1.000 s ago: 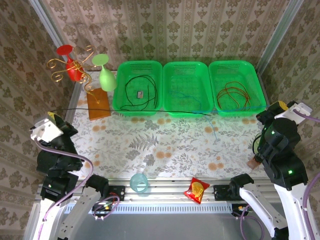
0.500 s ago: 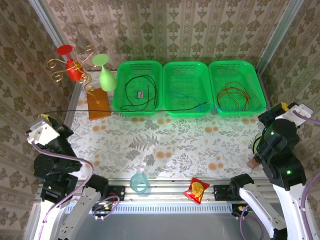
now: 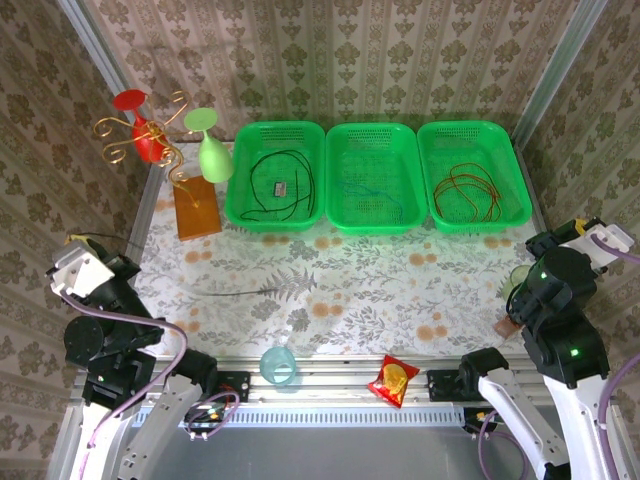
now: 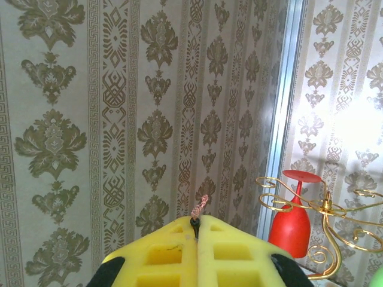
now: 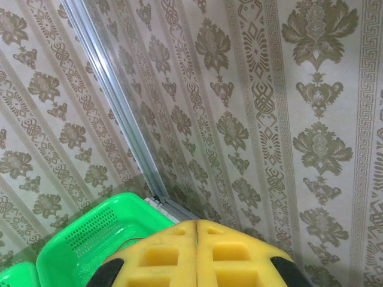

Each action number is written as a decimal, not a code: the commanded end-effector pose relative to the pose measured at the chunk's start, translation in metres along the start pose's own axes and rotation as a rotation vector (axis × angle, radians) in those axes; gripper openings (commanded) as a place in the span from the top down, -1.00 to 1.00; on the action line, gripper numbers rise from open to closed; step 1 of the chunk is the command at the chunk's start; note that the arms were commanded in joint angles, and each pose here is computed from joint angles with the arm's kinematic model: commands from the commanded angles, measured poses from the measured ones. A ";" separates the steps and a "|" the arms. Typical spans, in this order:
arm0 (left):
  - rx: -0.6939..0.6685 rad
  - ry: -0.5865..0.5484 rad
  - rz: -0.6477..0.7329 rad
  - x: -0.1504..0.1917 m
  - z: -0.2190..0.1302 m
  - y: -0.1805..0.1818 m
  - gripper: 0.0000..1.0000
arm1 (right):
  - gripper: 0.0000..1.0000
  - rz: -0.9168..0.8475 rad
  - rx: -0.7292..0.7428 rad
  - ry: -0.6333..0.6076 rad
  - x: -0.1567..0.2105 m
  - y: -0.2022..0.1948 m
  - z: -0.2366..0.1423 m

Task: Untangle the cables

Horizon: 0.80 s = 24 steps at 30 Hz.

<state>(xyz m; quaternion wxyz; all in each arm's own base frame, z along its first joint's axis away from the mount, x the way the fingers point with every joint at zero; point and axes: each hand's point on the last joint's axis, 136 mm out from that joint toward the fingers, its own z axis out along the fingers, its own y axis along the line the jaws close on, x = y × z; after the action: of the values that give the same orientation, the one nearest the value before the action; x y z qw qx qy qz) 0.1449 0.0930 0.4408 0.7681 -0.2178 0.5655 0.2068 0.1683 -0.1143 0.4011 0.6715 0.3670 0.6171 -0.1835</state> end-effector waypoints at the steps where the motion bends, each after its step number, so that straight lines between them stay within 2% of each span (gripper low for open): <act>1: -0.012 -0.007 -0.028 -0.002 -0.002 0.006 1.00 | 1.00 0.035 0.032 -0.026 -0.004 -0.007 -0.001; 7: 0.108 0.032 -0.067 0.009 -0.001 -0.020 1.00 | 1.00 0.029 -0.043 0.009 0.000 0.008 0.001; 10: 0.220 0.049 -0.079 0.009 -0.001 -0.044 1.00 | 1.00 0.023 -0.099 0.030 0.000 0.021 0.001; 14: 0.394 0.088 -0.099 0.006 -0.001 -0.085 1.00 | 1.00 0.044 -0.252 0.086 0.003 0.052 -0.003; 18: 0.499 0.098 -0.122 -0.006 0.002 -0.115 1.00 | 1.00 0.068 -0.317 0.131 0.006 0.068 -0.004; 24: 0.635 0.050 -0.176 -0.042 0.010 -0.156 1.00 | 1.00 0.106 -0.593 0.232 0.001 0.121 -0.024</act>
<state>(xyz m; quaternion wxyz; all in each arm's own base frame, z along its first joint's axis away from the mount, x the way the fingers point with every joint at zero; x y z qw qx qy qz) 0.2315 -0.0134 0.4643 0.7726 -0.0448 0.6333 0.0086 0.2303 -0.0450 0.4154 0.6796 0.2508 0.6893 0.0016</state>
